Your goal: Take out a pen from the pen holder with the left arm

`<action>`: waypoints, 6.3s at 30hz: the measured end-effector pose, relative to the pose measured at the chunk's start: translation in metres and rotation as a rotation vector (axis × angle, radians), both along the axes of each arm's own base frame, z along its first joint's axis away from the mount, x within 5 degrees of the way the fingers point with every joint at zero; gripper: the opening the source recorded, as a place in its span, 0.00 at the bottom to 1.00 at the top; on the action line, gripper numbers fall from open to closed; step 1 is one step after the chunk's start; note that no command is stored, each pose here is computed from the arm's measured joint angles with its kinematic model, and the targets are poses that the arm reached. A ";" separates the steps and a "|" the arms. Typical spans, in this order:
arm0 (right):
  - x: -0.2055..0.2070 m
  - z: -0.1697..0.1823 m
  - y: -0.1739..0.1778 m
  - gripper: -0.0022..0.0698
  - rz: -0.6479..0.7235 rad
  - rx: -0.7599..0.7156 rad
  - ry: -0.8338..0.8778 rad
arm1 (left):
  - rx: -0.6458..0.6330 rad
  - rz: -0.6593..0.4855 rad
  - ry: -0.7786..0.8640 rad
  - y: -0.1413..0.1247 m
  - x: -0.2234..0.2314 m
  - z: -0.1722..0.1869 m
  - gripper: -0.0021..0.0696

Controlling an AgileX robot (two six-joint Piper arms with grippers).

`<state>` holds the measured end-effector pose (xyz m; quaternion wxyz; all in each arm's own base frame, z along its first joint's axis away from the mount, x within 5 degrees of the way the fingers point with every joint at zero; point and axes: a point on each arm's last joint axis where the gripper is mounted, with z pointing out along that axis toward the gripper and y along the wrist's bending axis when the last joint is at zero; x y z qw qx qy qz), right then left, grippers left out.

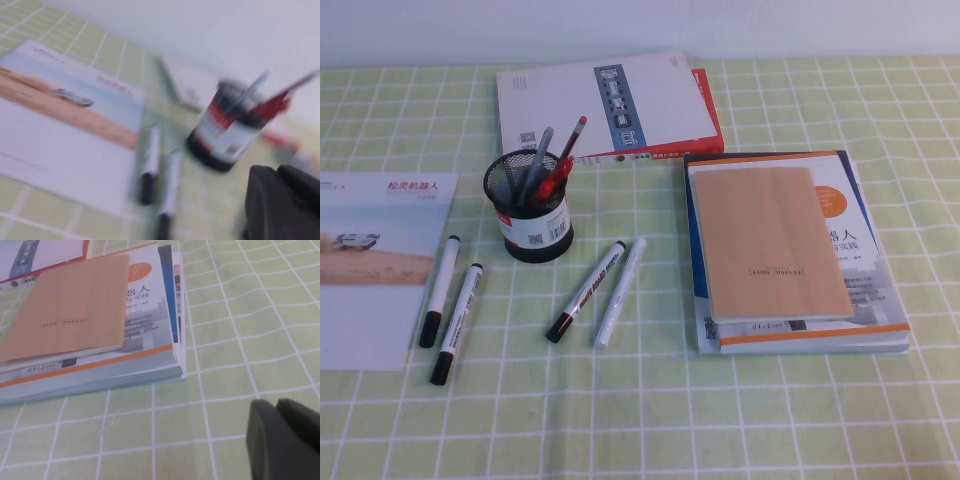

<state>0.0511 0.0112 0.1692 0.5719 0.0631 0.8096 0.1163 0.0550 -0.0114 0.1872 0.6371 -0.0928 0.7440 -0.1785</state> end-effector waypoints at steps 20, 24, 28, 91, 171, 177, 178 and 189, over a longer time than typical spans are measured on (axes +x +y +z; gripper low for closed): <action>0.000 0.000 0.000 0.01 0.000 0.000 0.000 | -0.086 -0.052 -0.025 -0.006 0.004 0.057 0.02; 0.000 0.000 0.000 0.01 0.000 0.000 0.000 | 0.013 -0.111 0.094 -0.011 0.021 0.076 0.02; 0.000 0.000 0.000 0.01 0.000 0.000 0.000 | 0.115 -0.178 0.191 -0.016 0.044 0.095 0.02; 0.000 0.000 0.000 0.01 0.000 0.000 0.000 | 0.442 -0.424 -0.182 -0.121 0.176 0.010 0.49; 0.000 0.000 0.000 0.01 0.000 0.000 0.000 | 0.708 -0.436 -0.179 -0.124 0.283 -0.014 0.14; 0.000 0.000 0.000 0.01 0.000 0.000 0.000 | 0.707 -0.435 -0.182 -0.124 0.283 -0.014 0.13; 0.000 0.000 0.000 0.01 0.000 0.000 0.000 | 0.707 -0.435 -0.182 -0.124 0.283 -0.014 0.13; 0.000 0.000 0.000 0.01 0.000 0.000 0.000 | 0.718 -0.430 -0.184 -0.122 0.278 0.006 0.12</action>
